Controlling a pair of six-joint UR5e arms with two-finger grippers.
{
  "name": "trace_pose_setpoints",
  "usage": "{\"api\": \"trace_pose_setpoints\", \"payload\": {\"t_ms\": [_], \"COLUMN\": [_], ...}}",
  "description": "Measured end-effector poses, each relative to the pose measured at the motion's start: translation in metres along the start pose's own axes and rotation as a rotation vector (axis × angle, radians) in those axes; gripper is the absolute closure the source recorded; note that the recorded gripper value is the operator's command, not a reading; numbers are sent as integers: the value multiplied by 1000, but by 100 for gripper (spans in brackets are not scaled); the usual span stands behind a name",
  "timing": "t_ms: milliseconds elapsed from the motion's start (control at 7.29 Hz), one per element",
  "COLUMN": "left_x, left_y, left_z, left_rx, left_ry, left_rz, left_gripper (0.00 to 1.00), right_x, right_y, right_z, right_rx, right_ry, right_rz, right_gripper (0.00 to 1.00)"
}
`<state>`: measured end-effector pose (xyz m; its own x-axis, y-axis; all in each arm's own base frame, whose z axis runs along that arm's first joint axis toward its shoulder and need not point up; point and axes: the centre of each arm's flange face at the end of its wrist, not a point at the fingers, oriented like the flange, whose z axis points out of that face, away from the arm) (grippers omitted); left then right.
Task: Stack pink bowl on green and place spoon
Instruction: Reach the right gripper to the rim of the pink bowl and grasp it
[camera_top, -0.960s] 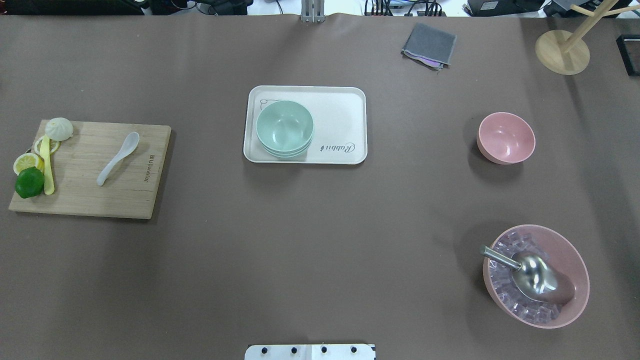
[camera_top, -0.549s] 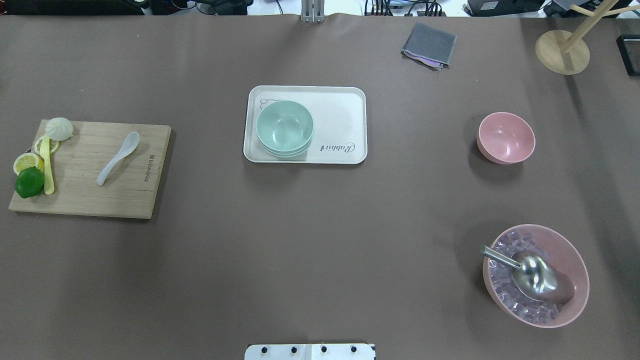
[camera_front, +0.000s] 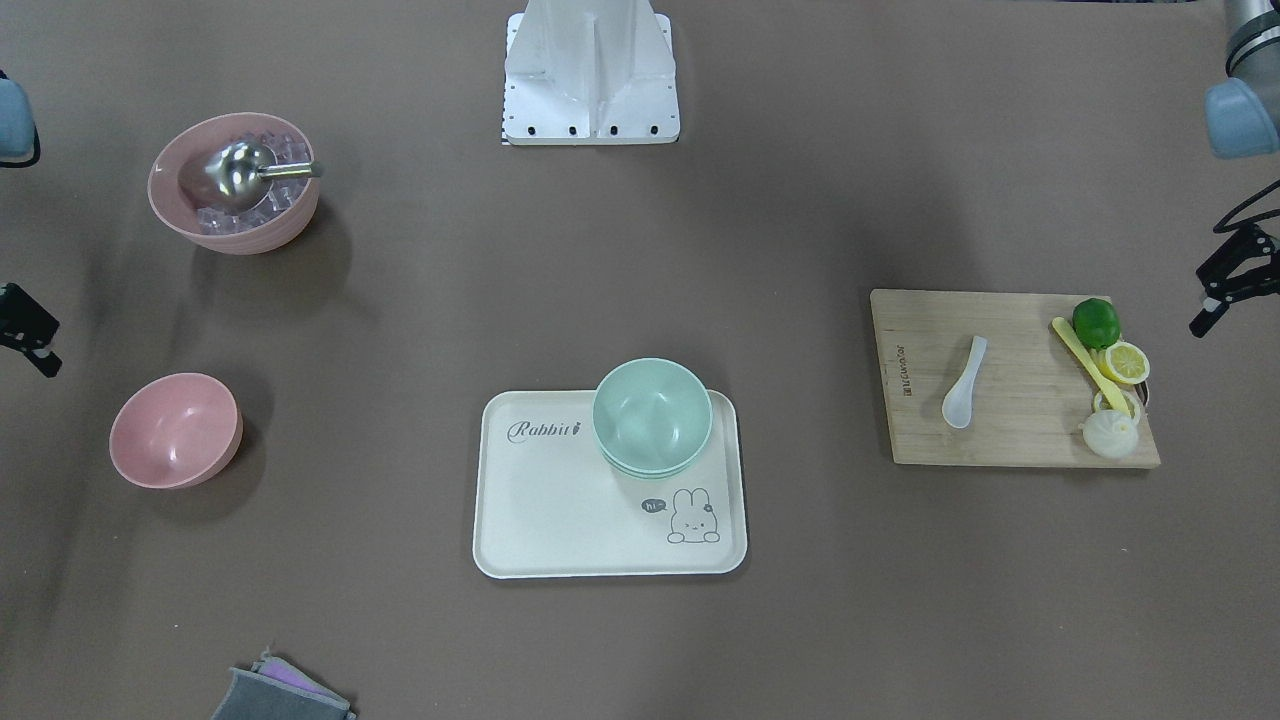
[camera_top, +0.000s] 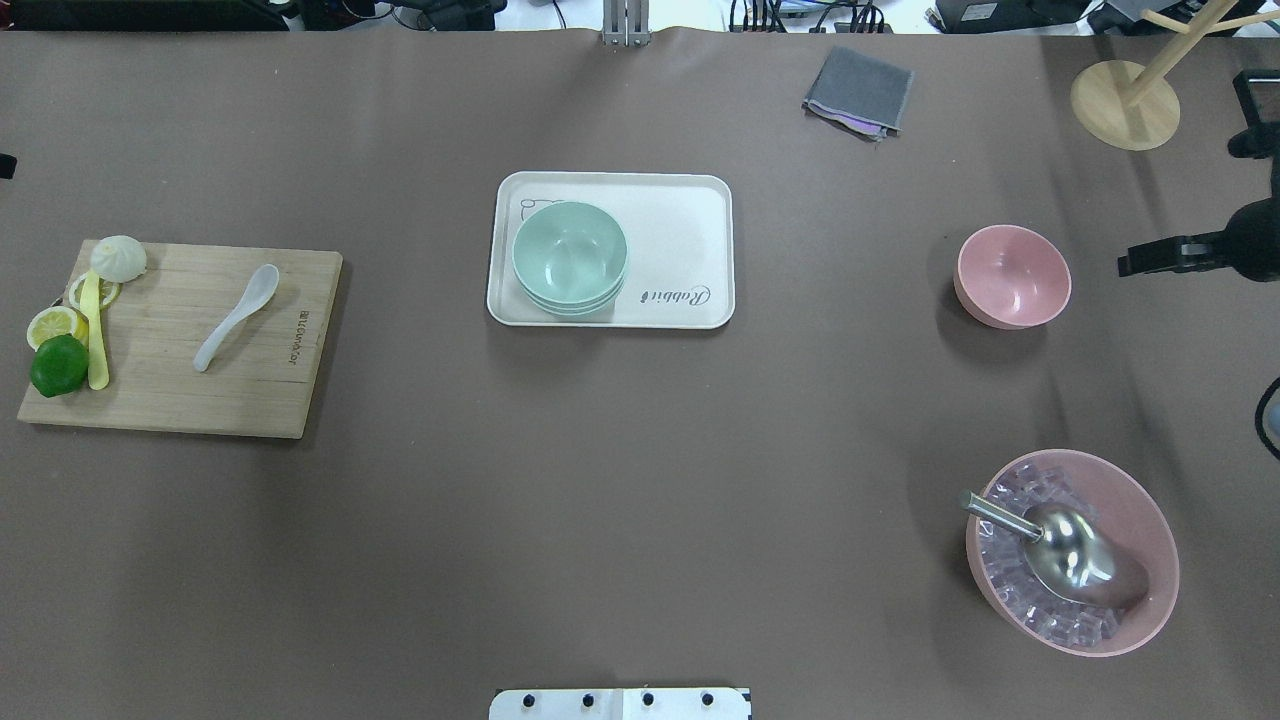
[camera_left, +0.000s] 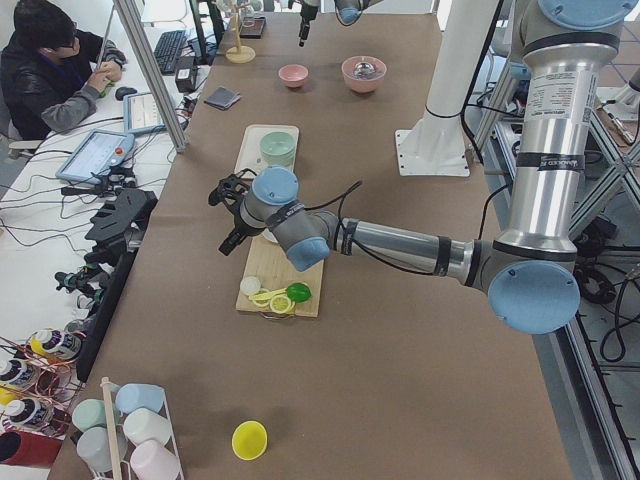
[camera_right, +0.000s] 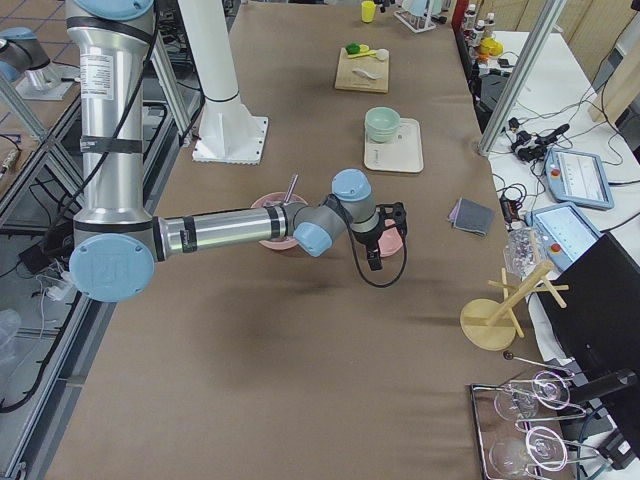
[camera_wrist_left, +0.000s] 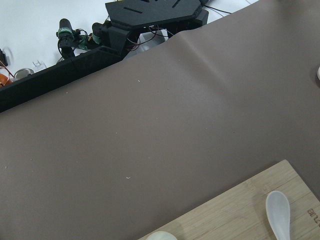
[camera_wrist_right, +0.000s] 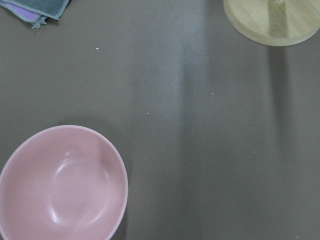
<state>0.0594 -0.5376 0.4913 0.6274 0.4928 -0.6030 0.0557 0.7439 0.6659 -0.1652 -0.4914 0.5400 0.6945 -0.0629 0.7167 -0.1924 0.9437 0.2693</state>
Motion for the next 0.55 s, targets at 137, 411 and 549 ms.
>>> {"api": "trace_pose_setpoints", "payload": {"t_ms": [137,411,549], "left_x": [1,2,2], "left_y": [-1,0,0], "left_z": [1,2,2], "left_rx": [0,-1,-2], "left_ry": [1,1,3], "left_rz": [1,1,1], "left_gripper": [2,2,2], "right_x": [-17,-35,-40], "right_y": [4,5,3], "right_z": [19,45,53], "right_rx": [6,4,-1], "right_ry": [14,29,32], "right_rz": [23,40,45], "right_gripper": [25,41,61]}}
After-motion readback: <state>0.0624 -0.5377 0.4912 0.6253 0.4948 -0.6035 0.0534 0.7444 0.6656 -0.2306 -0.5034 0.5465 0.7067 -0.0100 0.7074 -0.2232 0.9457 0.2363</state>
